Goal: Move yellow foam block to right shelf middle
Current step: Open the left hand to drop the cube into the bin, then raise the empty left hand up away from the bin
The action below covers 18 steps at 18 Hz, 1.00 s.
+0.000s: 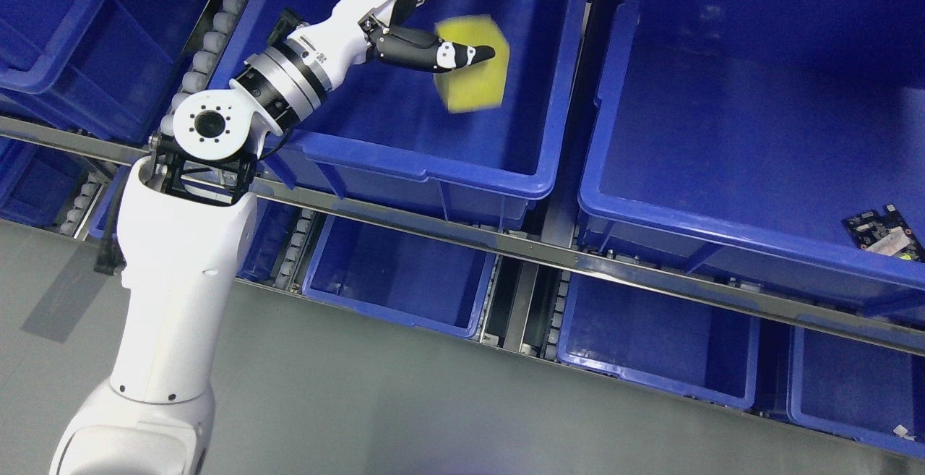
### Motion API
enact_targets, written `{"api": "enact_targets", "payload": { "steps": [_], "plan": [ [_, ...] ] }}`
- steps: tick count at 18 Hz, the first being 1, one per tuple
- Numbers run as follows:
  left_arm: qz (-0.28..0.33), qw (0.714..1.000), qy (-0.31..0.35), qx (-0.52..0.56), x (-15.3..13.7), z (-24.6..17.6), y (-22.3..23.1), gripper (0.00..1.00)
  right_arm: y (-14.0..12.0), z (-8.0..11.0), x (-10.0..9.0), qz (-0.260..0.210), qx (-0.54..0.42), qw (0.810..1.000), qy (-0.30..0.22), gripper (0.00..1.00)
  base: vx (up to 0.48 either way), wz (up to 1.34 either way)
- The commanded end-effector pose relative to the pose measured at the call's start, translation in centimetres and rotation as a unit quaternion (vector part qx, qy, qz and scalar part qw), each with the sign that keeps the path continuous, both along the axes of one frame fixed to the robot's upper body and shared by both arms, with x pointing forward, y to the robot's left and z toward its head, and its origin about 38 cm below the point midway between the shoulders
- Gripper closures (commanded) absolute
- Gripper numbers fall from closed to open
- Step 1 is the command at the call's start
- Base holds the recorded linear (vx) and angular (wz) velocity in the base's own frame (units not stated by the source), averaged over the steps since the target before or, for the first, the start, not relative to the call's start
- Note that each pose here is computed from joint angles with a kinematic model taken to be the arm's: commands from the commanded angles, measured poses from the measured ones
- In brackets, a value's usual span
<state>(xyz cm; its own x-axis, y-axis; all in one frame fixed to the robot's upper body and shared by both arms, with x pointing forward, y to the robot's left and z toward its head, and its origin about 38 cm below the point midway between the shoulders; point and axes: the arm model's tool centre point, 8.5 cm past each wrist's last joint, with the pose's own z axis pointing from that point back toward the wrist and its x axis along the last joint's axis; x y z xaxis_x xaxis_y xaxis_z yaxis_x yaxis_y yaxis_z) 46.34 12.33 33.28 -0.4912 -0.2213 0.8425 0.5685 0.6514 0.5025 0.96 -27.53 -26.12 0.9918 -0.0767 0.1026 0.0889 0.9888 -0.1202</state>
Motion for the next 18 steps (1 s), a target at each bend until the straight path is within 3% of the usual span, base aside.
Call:
{"api": "enact_targets", "payload": {
  "steps": [1,4,7,8,12,18],
  "plan": [
    [-0.003,0.999,-0.004,-0.040,-0.1,0.9,-2.0,0.01,-1.2,0.1,0.5,0.002,-0.009,1.000,-0.007,0.00,0.014,0.00],
    [0.064,0.992,-0.029,-0.107,0.6,3.2,0.7,0.00,-1.2,0.1,0.5,0.002,-0.009,1.000,-0.007,0.00,0.005,0.00],
    [0.182,0.950,-0.025,-0.251,1.4,4.2,4.3,0.00,-1.2,0.1,0.5,0.002,-0.009,1.000,-0.007,0.00,0.000,0.00],
    [0.197,0.943,-0.014,-0.269,1.5,3.6,5.2,0.00,-1.2,0.1,0.5,0.002,-0.009,1.000,-0.007,0.00,0.000,0.00],
    [0.202,0.938,0.047,-0.277,0.9,-1.5,5.7,0.01,-1.2,0.1,0.5,0.001,-0.009,1.000,-0.008,0.00,0.000,0.00],
    [0.200,0.935,0.068,-0.286,1.0,-2.2,6.1,0.01,-1.2,0.1,0.5,0.002,-0.009,1.000,-0.007,0.00,0.000,0.00]
  ]
}}
